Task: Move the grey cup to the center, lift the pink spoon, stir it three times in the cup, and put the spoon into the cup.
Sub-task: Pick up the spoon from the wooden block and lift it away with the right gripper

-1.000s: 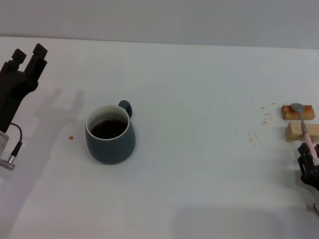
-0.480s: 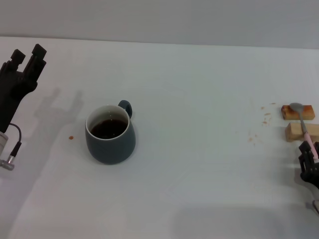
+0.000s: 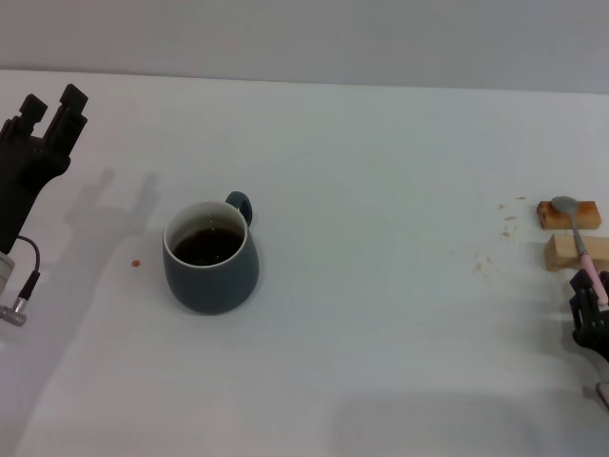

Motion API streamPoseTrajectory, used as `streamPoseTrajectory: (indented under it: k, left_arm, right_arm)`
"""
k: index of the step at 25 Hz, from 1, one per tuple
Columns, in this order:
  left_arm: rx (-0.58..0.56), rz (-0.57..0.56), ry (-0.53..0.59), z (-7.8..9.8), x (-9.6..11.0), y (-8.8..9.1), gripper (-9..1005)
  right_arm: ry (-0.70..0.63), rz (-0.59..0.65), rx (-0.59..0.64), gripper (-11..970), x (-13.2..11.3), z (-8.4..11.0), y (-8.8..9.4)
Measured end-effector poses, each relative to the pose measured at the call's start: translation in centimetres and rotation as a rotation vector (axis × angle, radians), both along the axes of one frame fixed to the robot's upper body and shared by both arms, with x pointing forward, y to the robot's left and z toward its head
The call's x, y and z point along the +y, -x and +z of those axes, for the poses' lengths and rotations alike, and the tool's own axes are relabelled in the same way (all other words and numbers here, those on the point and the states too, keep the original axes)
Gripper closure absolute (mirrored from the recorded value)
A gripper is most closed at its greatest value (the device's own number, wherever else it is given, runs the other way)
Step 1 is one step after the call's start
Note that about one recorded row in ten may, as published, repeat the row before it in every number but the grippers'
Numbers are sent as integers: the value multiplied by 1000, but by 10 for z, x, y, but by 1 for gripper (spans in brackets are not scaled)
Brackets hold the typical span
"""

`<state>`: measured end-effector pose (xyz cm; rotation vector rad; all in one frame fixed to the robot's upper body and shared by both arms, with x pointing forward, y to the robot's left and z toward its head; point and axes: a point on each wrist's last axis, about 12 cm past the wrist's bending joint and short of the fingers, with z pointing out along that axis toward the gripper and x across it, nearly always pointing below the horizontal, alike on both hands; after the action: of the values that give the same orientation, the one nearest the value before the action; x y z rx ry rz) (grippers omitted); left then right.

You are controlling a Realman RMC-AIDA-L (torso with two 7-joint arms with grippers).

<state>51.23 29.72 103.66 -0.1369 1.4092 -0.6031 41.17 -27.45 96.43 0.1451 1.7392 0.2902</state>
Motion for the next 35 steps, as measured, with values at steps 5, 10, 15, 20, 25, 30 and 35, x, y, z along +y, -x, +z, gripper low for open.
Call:
streamPoseTrajectory:
  k: [5,10,15,20,25,30,35]
  left_arm:
    - [1,0,-1,0,0,1,303]
    - [2,-1,0,0,0,1,303]
    - [2,-1,0,0,0,1,303]
    - [2,-1,1,0,0,1,303]
    - [2,-1,1,0,0,1,303]
    - [3,1,1,0,0,0,302]
    - [4,3,2,-1,1,0,303]
  right_arm:
    - [0,-2,1,729,0,0,0]
    - [2,-2,2,735,-1,0,0]
    - [2,-2,4,751,0,0,0]
    - [2,-2,4,756,-1,0,0]
    - [1,1,3,758,0,0,-1]
    - [1,3,6,760,1,0,-2]
    - [0,-2,5,762,1,0,-3]
